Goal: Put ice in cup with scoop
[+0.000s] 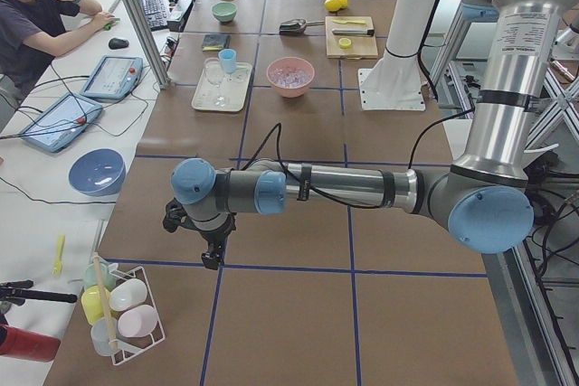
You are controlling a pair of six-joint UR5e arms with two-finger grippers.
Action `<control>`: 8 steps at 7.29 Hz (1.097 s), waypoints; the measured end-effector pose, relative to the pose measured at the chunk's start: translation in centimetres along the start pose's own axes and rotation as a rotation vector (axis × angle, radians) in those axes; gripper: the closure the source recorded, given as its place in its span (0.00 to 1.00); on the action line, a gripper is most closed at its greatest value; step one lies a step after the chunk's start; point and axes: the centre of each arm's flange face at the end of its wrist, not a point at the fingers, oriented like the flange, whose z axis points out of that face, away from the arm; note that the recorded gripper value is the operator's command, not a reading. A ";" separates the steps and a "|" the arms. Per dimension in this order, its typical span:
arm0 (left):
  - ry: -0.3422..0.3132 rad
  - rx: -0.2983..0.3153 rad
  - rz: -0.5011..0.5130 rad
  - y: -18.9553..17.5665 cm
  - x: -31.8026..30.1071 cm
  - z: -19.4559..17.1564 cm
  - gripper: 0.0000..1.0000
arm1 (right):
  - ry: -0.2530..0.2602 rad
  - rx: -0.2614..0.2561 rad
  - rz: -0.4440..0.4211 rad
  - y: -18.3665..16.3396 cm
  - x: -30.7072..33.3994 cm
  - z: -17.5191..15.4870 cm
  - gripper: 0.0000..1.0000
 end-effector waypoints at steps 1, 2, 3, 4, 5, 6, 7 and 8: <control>0.006 0.024 0.008 0.2 0.5 -1.1 0.00 | -0.027 0.020 0.015 0.2 0.6 -0.6 0.00; 0.002 0.041 0.018 0.5 1.1 -2.0 0.00 | -0.038 0.035 0.026 0.4 1.1 -1.1 0.00; -0.002 0.049 0.024 0.9 1.4 -2.4 0.00 | -0.042 0.040 0.032 0.5 1.3 -1.3 0.00; -0.003 0.052 0.026 1.0 1.6 -2.5 0.00 | -0.043 0.041 0.036 0.6 1.5 -1.3 0.00; -0.003 0.054 0.028 1.0 1.7 -2.6 0.00 | -0.044 0.039 0.040 0.7 1.6 -1.2 0.00; -0.003 0.055 0.031 1.0 1.7 -2.6 0.00 | -0.045 0.037 0.043 0.7 1.7 -1.1 0.00; -0.003 0.054 0.031 1.1 1.7 -2.6 0.00 | -0.045 0.036 0.044 0.7 1.8 -1.0 0.00; -0.002 0.054 0.030 1.2 1.7 -2.5 0.00 | -0.045 0.037 0.042 0.7 1.8 -1.0 0.00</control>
